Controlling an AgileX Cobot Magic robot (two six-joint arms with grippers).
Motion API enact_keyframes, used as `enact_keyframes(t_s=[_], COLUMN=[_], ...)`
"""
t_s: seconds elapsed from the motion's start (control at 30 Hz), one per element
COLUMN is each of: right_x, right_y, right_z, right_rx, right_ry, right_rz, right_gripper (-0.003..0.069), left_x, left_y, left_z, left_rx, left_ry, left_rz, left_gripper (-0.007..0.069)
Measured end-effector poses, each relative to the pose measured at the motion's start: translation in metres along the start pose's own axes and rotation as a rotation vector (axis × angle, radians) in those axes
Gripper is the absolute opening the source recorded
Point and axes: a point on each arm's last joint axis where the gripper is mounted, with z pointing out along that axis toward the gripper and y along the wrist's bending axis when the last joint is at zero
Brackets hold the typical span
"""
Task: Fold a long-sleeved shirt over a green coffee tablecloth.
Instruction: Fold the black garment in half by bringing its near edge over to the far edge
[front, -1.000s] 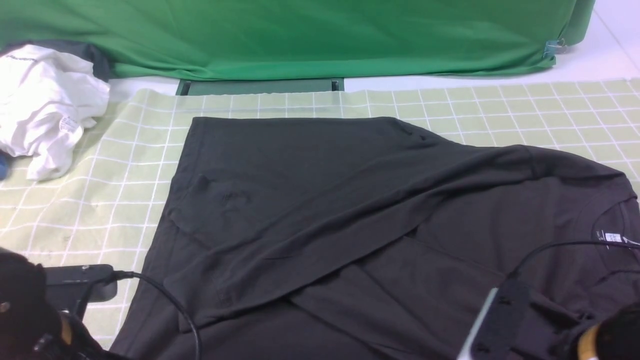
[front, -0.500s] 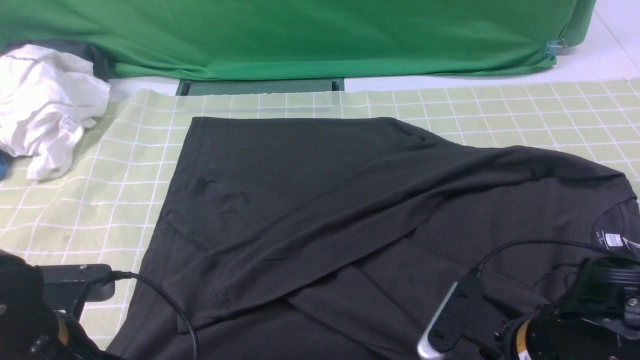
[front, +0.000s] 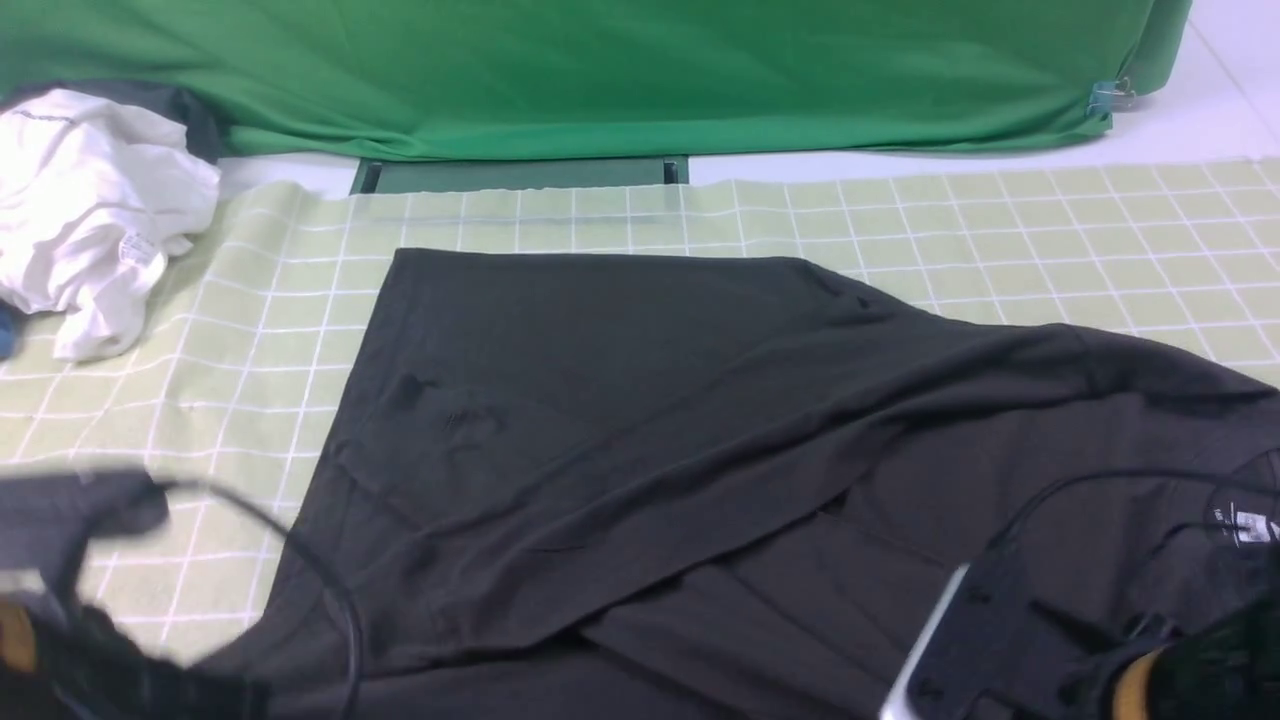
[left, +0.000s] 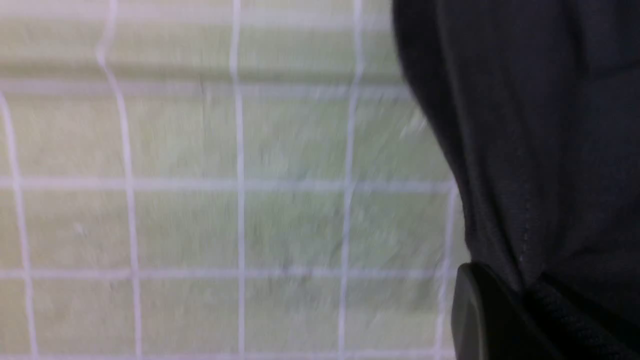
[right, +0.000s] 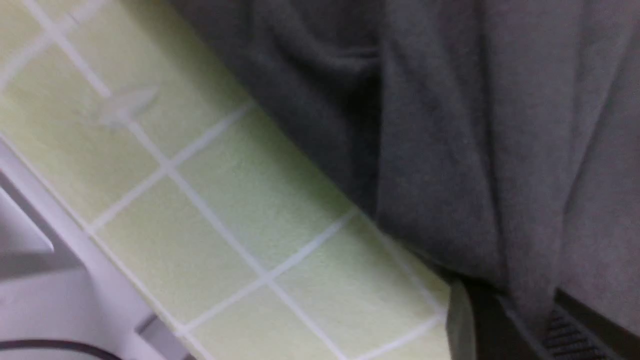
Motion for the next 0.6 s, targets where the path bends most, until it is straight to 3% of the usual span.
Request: enact_keyframes(t_s=[0.2,0.4,0.43,0.6], right_x=[-0.017,-0.048,-0.059,-0.087], right_y=[-0.027,-0.08,-0.099,-0.144], right_z=[-0.036,-0.06,-0.06,-0.05], right_rx=[0.1,0.214,0.238,0.275], right_ry=[-0.099,-0.158,-0.15,-0.12], right_rz=[0.056,0.097,0.099,0.111], right_gripper=[0.0043,0.0042,0.0042,0.0042], left_x=[-0.044,-0.115,-0.137,-0.199], left_y=[-0.01,-0.03,-0.034,-0.031], left_z=[-0.03,-0.033,-0.025,-0.001], left_rx=[-0.016,-0.061,-0.068,-0.05], left_ry=[-0.149,-0.208,-0.198,-0.176], left_rz=[0.022,0.033,0.015,-0.04], left_gripper=[0.0022,0.0022,0.0022,0.0022])
